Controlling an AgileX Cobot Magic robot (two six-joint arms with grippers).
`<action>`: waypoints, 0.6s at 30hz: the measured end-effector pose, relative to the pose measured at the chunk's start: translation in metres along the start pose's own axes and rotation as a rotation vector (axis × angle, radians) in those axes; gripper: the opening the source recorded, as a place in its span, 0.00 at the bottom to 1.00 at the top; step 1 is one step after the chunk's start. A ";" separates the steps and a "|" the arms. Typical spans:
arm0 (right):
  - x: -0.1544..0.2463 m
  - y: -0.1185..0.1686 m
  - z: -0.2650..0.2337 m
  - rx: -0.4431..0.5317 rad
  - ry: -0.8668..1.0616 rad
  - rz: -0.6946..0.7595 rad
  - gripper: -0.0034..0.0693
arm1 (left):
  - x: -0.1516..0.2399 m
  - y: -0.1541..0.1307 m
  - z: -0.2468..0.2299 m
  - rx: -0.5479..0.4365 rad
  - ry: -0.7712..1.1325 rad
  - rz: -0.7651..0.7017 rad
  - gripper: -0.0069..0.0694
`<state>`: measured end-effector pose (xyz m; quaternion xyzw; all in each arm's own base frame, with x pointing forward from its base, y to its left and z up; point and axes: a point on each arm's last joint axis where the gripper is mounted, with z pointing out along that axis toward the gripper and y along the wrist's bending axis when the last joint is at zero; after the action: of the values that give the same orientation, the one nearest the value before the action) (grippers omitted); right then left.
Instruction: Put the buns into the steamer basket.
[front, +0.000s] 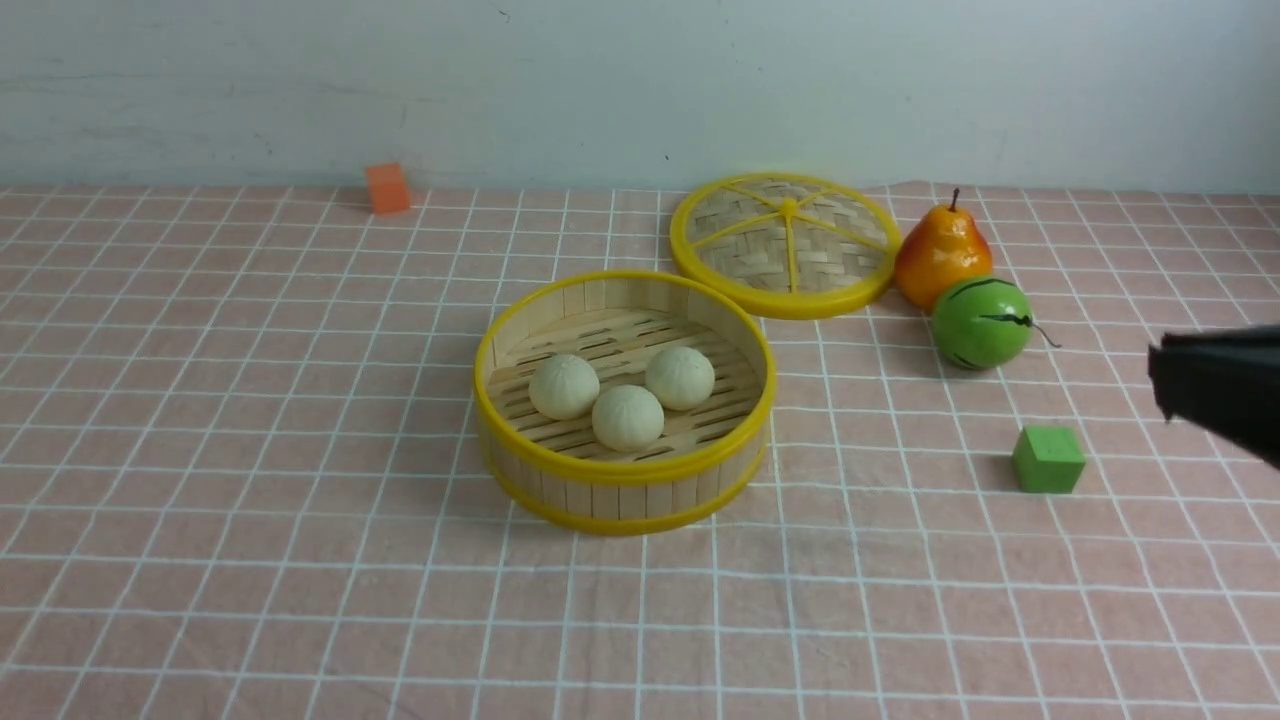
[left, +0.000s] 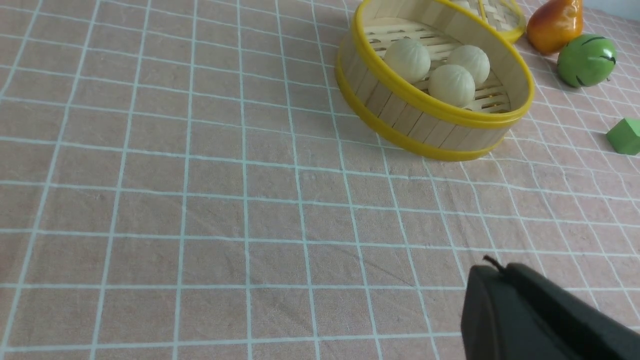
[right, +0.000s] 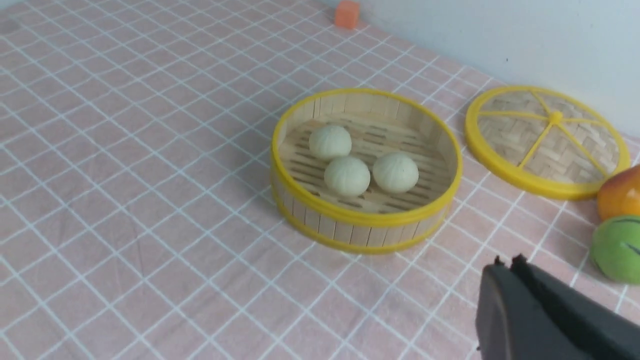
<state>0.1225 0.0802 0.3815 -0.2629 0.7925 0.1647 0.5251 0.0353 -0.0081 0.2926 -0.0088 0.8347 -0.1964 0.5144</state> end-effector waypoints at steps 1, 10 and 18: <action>0.010 0.001 0.000 -0.004 0.030 0.001 0.03 | 0.000 0.000 0.000 0.000 0.000 0.000 0.08; 0.026 0.004 0.004 -0.033 0.095 0.035 0.04 | 0.000 0.000 0.000 0.000 0.000 0.000 0.09; 0.033 -0.004 0.011 0.039 -0.017 0.067 0.02 | 0.000 0.000 0.000 0.000 0.000 0.000 0.09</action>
<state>0.1227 0.0752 0.3472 -0.2246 0.7993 0.1692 0.5311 0.0353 -0.0081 0.2926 -0.0088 0.8347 -0.1964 0.5144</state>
